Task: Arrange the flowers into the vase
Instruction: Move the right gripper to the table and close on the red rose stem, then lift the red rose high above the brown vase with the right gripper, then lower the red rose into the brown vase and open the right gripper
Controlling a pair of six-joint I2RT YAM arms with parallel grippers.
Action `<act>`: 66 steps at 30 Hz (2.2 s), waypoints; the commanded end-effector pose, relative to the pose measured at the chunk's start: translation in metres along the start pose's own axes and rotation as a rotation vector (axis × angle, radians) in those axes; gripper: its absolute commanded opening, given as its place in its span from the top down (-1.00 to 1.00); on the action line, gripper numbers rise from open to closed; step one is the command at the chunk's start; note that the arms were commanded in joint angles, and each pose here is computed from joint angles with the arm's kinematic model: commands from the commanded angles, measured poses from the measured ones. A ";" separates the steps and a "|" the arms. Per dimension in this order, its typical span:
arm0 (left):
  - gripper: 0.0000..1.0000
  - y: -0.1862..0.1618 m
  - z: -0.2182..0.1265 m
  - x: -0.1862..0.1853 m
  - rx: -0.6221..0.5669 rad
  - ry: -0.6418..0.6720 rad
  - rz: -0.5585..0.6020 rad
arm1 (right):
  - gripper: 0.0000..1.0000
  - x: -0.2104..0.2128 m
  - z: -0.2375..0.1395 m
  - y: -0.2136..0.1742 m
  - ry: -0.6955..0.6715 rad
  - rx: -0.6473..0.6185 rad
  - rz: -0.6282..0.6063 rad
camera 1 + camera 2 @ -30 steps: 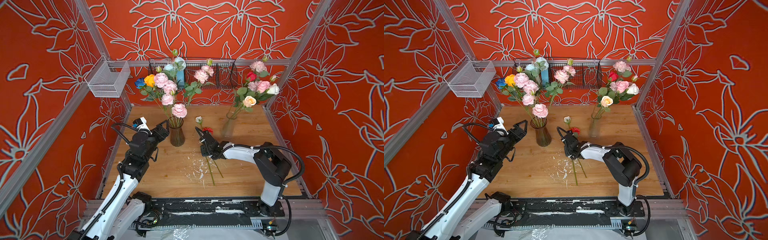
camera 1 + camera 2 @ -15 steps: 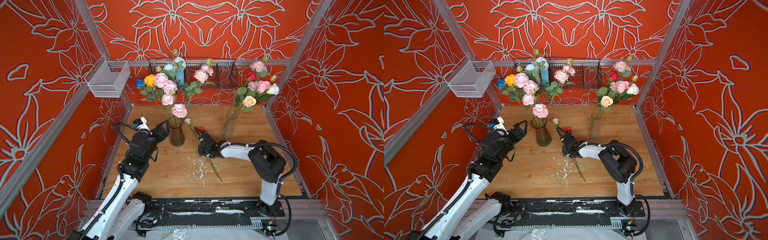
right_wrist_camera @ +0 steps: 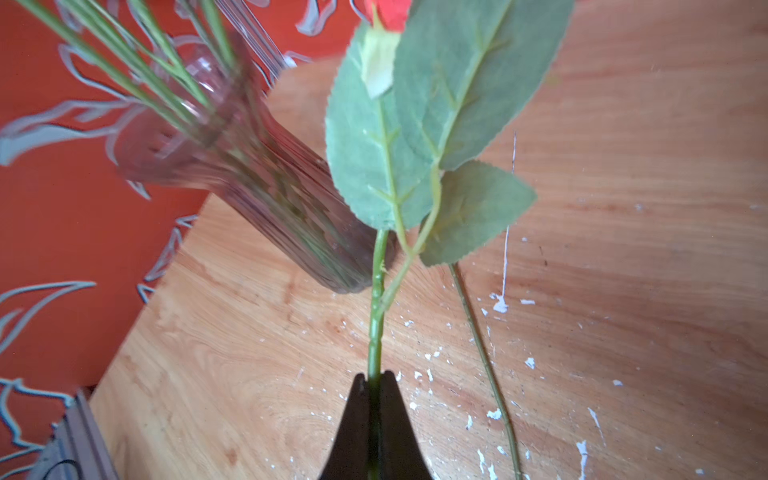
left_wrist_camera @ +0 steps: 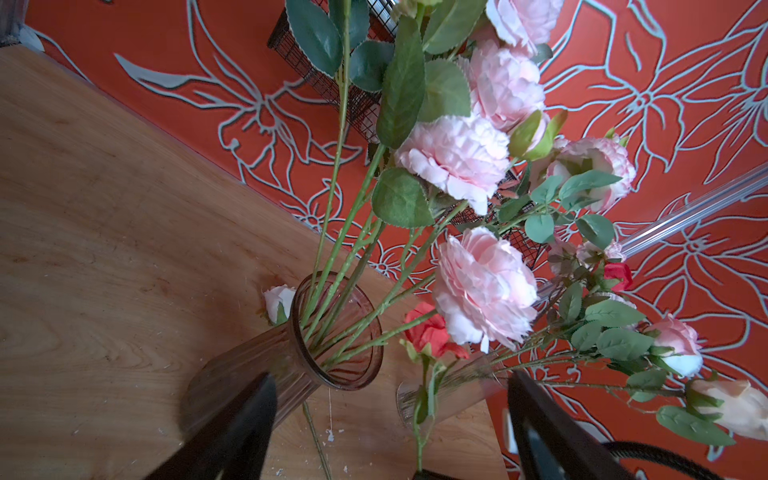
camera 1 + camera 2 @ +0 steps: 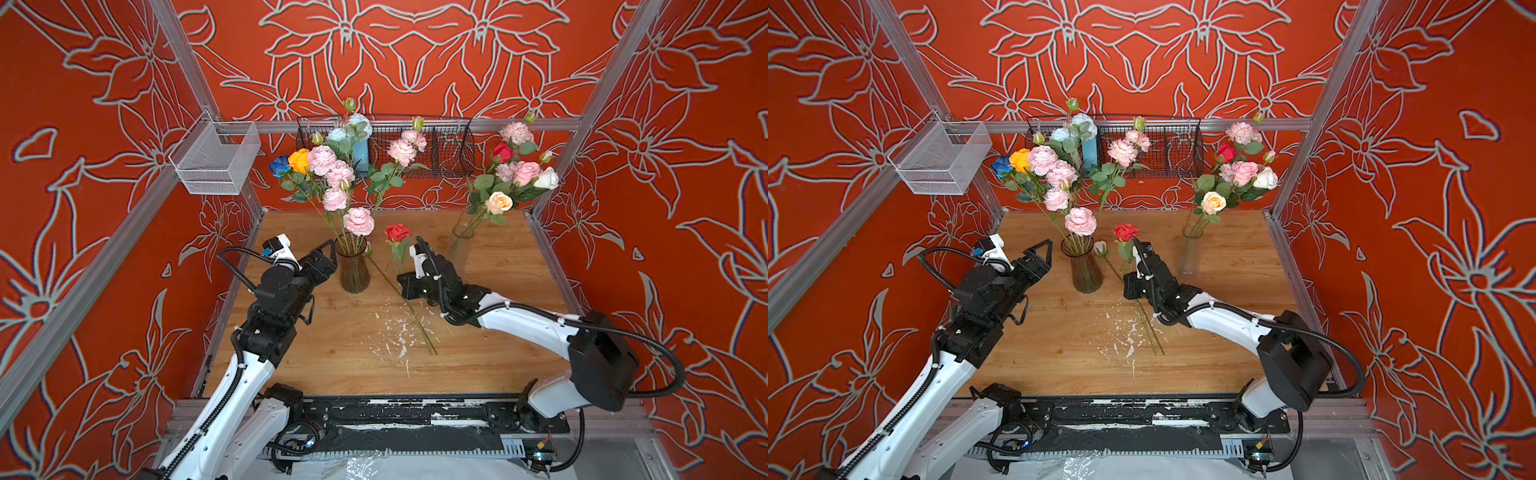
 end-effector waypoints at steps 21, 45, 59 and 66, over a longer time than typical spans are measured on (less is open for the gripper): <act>-0.83 0.089 -0.069 0.028 -0.528 0.143 -0.010 | 1.00 0.161 -0.148 0.225 0.400 -1.118 -0.349; -0.83 0.085 -0.062 0.021 -0.470 0.092 -0.024 | 1.00 0.188 0.022 0.217 0.274 -0.965 -0.488; -0.83 0.082 -0.057 0.020 -0.444 0.087 -0.022 | 0.08 0.181 0.033 0.186 0.161 -0.767 -0.532; -0.84 0.078 -0.052 0.020 -0.415 0.086 -0.019 | -0.07 0.200 -0.010 0.185 0.123 -0.786 -0.591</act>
Point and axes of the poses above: each gripper's point midway between its finger pads, its own z axis out along the fingers, its own x axis along the line the jaws close on, y = z × x, the point moved 1 cm from there along -z, back along the fingers, and after that the axes turned 11 degrees about -z, right-handed, at the moved point
